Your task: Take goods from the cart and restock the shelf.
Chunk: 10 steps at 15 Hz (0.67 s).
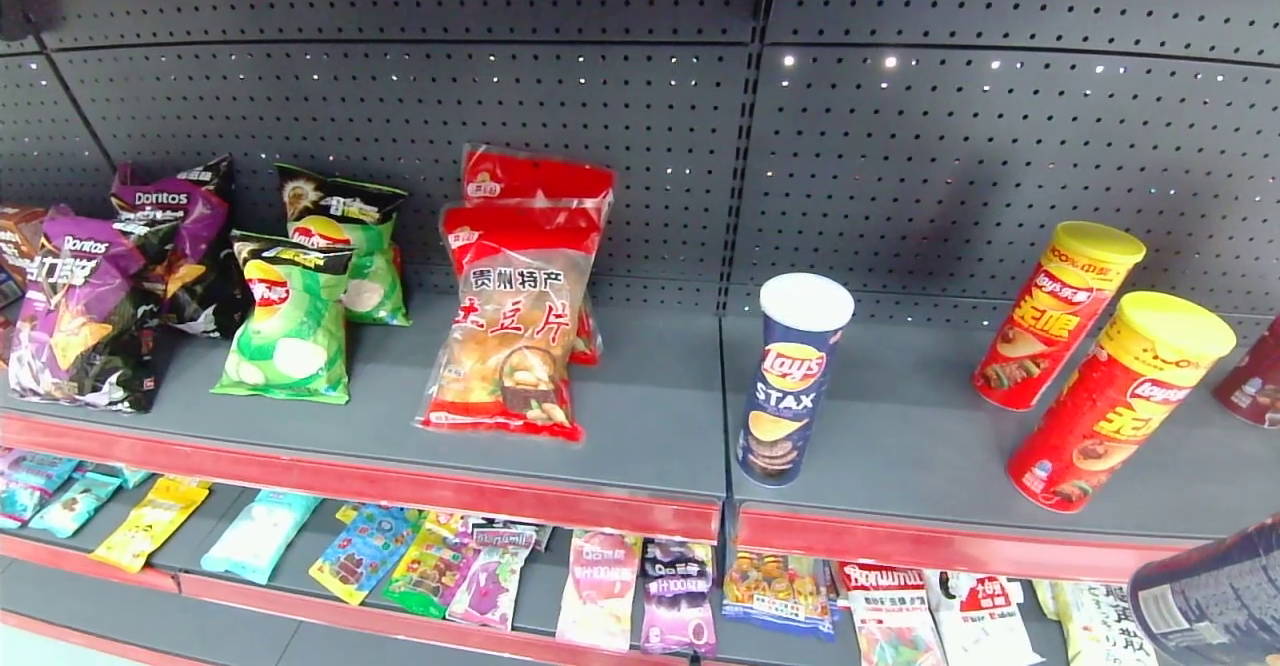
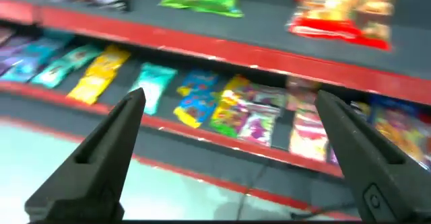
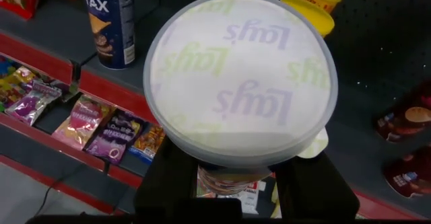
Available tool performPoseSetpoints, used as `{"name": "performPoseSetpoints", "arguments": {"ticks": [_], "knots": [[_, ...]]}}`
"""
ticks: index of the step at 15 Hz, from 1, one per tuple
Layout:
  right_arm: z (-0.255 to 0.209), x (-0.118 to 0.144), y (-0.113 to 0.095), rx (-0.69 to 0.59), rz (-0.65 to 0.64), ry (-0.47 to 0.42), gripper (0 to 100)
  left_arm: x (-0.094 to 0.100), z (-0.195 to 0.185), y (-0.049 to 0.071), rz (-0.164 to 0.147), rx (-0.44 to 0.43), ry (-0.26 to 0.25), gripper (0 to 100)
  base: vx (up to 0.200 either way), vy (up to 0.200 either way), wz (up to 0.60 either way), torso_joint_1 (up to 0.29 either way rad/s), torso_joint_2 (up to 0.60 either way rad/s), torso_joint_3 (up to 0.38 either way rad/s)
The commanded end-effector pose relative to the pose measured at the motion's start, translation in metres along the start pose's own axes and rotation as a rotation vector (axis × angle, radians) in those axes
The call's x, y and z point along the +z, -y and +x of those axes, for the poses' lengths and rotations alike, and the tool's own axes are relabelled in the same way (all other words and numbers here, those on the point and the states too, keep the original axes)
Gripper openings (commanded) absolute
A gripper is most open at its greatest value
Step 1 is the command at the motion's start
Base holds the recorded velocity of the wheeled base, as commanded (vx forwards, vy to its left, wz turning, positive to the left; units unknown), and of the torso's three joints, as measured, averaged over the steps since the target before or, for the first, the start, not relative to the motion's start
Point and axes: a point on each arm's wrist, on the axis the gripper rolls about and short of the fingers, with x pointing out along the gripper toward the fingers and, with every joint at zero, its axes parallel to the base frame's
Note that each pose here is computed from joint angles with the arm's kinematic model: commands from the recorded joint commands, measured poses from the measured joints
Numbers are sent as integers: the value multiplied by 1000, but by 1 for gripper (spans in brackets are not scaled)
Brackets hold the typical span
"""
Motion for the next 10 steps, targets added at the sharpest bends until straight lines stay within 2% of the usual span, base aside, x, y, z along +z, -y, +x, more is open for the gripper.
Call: {"name": "performPoseSetpoints", "arguments": {"ticks": [1, 2, 3, 4, 5, 6, 7, 8, 9, 10], "knots": [[-3, -1, -1, -4, 12, 14, 0, -22, -7, -4, -2, 143, 34, 100, 0, 0, 0, 0, 0, 0], [-4, -2, -1, -5, 12, 17, 0, -39, -11, -5, 48, 147, 79, 100, 0, 0, 0, 0, 0, 0], [-4, -3, -2, -3, 14, 12, 0, -51, -8, -4, 44, 161, 93, 100, 0, 0, 0, 0, 0, 0], [-3, -2, -1, 0, 13, 12, 0, -58, -4, -1, 33, 69, 129, 100, 0, 0, 0, 0, 0, 0], [-2, -1, -1, 3, 13, 6, 0, -58, -1, 2, 54, -48, 169, 100, 0, 0, 0, 0, 0, 0], [-1, -1, -1, 5, 15, 4, 0, -59, 3, 5, 105, -129, 206, 100, 0, 0, 0, 0, 0, 0], [1, 1, 0, 13, 15, 0, 0, -69, 11, 7, 111, -182, 201, 100, 0, 0, 0, 0, 0, 0], [3, 3, 1, 39, 17, -2, 0, -72, 14, 9, 55, -254, 227, 100, 0, 0, 0, 0, 0, 0], [8, 8, 2, 63, 20, -11, 0, -73, 14, 9, 42, -252, 221, 100, 0, 0, 0, 0, 0, 0], [14, 11, 4, 78, 23, -25, 0, -73, 15, 9, 44, -245, 220, 100, 0, 0, 0, 0, 0, 0]]}}
